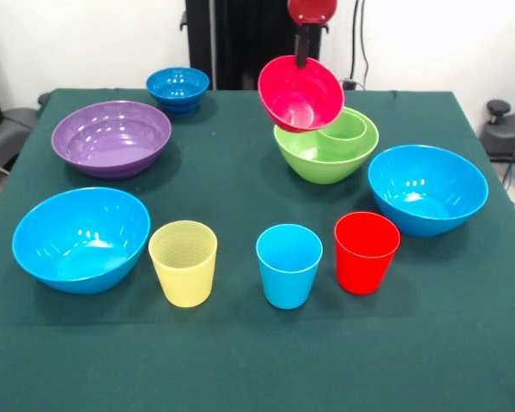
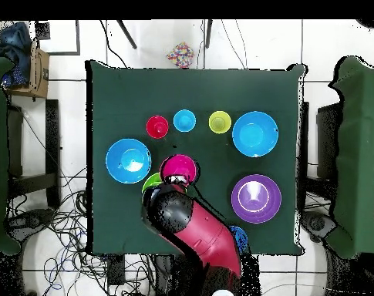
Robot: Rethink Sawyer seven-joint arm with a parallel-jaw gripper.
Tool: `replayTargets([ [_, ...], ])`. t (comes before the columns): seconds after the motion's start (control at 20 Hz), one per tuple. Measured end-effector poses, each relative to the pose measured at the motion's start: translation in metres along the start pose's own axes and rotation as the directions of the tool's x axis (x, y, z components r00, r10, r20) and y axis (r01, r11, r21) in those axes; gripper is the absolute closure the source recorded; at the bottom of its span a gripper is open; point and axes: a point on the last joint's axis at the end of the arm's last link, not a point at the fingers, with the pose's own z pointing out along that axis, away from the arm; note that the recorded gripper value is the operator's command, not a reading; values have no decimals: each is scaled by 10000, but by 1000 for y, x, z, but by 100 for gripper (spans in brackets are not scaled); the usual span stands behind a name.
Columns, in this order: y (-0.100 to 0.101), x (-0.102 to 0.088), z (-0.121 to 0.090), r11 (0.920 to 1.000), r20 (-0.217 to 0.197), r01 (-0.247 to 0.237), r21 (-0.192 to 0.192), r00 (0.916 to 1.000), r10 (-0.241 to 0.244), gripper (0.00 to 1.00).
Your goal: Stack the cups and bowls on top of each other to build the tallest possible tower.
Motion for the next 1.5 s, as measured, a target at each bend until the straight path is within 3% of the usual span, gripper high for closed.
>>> replayTargets([
  [0.6, -6, 31, 1, 9975, 315, 706, 70, 9970, -708, 100],
  [1.1, -3, 30, 0, 9980, 414, 628, -101, 9972, -623, 100],
  [1.35, 1, 27, 0, 9977, 648, 558, -383, 9965, -533, 100],
  [1.5, -2, 33, 4, 9971, 939, 684, -338, 9935, -650, 100],
])
